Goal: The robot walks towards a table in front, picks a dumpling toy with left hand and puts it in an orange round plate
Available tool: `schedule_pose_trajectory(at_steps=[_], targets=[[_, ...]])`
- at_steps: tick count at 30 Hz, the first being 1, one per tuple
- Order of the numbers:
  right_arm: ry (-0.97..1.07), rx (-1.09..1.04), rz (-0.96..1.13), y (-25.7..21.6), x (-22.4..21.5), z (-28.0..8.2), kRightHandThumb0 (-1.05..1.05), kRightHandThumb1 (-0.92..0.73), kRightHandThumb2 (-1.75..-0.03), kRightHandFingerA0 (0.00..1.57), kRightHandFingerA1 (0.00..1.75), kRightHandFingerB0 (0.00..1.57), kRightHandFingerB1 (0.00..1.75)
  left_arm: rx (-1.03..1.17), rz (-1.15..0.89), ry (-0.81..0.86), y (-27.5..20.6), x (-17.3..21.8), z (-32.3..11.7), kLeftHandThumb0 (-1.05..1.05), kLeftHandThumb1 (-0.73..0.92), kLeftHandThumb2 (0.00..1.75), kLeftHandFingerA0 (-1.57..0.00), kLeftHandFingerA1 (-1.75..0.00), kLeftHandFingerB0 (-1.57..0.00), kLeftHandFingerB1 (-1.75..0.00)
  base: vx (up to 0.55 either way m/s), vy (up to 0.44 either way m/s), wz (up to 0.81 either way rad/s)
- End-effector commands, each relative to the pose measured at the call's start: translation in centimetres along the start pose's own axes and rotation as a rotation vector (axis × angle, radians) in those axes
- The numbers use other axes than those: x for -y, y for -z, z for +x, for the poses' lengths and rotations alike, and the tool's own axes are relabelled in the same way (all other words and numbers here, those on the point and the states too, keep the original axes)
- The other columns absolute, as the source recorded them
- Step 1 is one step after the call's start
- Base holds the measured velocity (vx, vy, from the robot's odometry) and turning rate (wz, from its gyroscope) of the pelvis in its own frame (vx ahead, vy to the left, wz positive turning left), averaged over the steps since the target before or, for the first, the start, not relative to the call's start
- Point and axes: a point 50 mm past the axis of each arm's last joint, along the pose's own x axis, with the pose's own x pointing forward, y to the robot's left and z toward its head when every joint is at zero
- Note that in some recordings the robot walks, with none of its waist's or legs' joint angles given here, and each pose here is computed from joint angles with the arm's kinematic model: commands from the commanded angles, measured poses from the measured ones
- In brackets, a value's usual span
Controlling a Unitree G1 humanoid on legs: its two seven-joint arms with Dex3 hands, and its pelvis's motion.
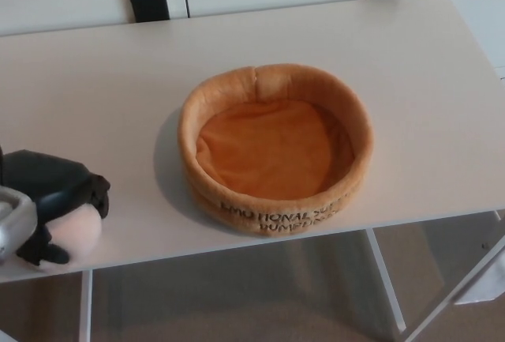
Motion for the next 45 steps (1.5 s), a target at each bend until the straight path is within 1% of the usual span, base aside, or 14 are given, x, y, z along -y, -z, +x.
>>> schedule_pose_trajectory(at_steps=[1,9,19,20,23,24,27,32,33,34,37,42,44,45], targets=[[0.017,0.001,-0.016,-0.6,1.1,0.2,-0.33,-0.5,-0.56,0.83,0.53,0.53,0.39,0.051,-0.051,-0.194,-0.2,-3.2,-1.6,-0.2,0.78,0.61,-0.68,-1.62,-0.72,-0.94,0.0,0.0,0.0],[0.019,0.032,0.002,-1.6,1.4,0.4,-0.33,-0.5,-0.56,0.85,0.56,0.53,0.4,0.153,-0.091,-0.577,-0.9,-12.6,-6.8,-0.21,0.77,0.55,-0.69,-1.74,-0.51,-1.44,0.0,0.0,0.0],[0.019,0.03,-0.001,-1.6,1.5,0.4,-0.33,-0.52,-0.57,0.83,0.55,0.52,0.4,0.324,-0.111,-0.786,-3.7,-17.1,-10.7,-0.24,0.74,0.58,-0.68,-1.74,-0.62,-1.35,0.0,0.0,0.0],[0.016,0.033,0.003,-1.6,1.5,0.4,-0.34,-0.51,-0.56,0.81,0.55,0.52,0.4,0.376,-0.12,-0.801,-4.9,-17.6,-11.0,-0.36,0.57,0.87,-1.0,-1.35,-0.67,-1.14,0.0,0.0,0.0],[0.014,0.039,0.008,-1.6,1.5,0.4,-0.34,-0.52,-0.56,0.79,0.54,0.53,0.41,0.402,-0.115,-0.802,-6.2,-18.1,-10.7,-0.34,0.56,0.9,-1.01,-1.32,-0.69,-1.09,0.0,0.0,0.0],[0.011,0.033,0.01,-1.5,1.4,0.4,-0.33,-0.51,-0.56,0.81,0.54,0.51,0.4,0.405,-0.119,-0.791,-6.7,-18.3,-10.2,-0.25,0.74,0.59,-0.71,-1.69,-0.67,-1.23,0.0,0.0,0.0],[0.011,0.015,0.0,-1.1,1.4,0.3,-0.33,-0.51,-0.55,0.84,0.56,0.51,0.39,0.421,-0.132,-0.767,-7.8,-18.7,-8.6,-0.25,0.74,0.59,-0.71,-1.71,-0.64,-1.28,0.0,0.0,0.0],[0.011,0.022,-0.024,-1.3,1.1,0.4,-0.36,-0.52,-0.56,0.86,0.57,0.53,0.4,0.395,-0.137,-0.685,-9.2,-19.3,-5.2,-0.17,0.73,0.56,-0.69,-1.73,-0.66,-1.16,0.0,0.0,0.0],[0.011,0.029,-0.017,-1.4,1.1,0.4,-0.36,-0.5,-0.56,0.86,0.58,0.54,0.4,0.394,-0.143,-0.657,-9.8,-19.3,-3.5,-0.29,0.63,0.64,-0.86,-1.56,-0.77,-0.64,0.0,0.0,0.0],[0.012,0.029,-0.016,-1.4,1.1,0.4,-0.36,-0.5,-0.56,0.85,0.58,0.54,0.4,0.392,-0.143,-0.648,-10.1,-19.3,-3.0,-0.19,0.7,0.6,-0.8,-1.49,-0.75,-0.52,0.0,0.0,0.0],[0.003,0.023,-0.018,-1.4,0.9,0.4,-0.35,-0.51,-0.56,0.87,0.59,0.52,0.4,0.375,-0.144,-0.584,-11.1,-19.1,-0.5,-0.2,0.7,0.62,-0.85,-1.36,-0.61,-0.45,0.0,0.0,0.0],[-0.002,0.034,-0.018,-1.7,0.8,0.4,-0.33,-0.52,-0.56,0.87,0.59,0.52,0.4,0.367,-0.125,-0.535,-12.0,-18.8,1.7,-0.22,0.7,0.63,-0.83,-1.46,-0.69,-0.54,0.0,0.0,0.0],[-0.008,0.043,-0.016,-2.0,0.8,0.5,-0.34,-0.53,-0.56,0.82,0.53,0.51,0.39,0.367,-0.126,-0.528,-12.3,-18.5,3.0,-0.22,0.7,0.63,-0.81,-1.46,-0.39,-0.35,0.0,0.0,0.0],[-0.009,0.045,-0.015,-2.1,0.7,0.5,-0.34,-0.53,-0.56,0.82,0.53,0.51,0.39,0.367,-0.125,-0.528,-12.3,-18.5,3.1,-0.22,0.7,0.63,-0.81,-1.46,-0.39,-0.35,0.0,0.0,0.0]])
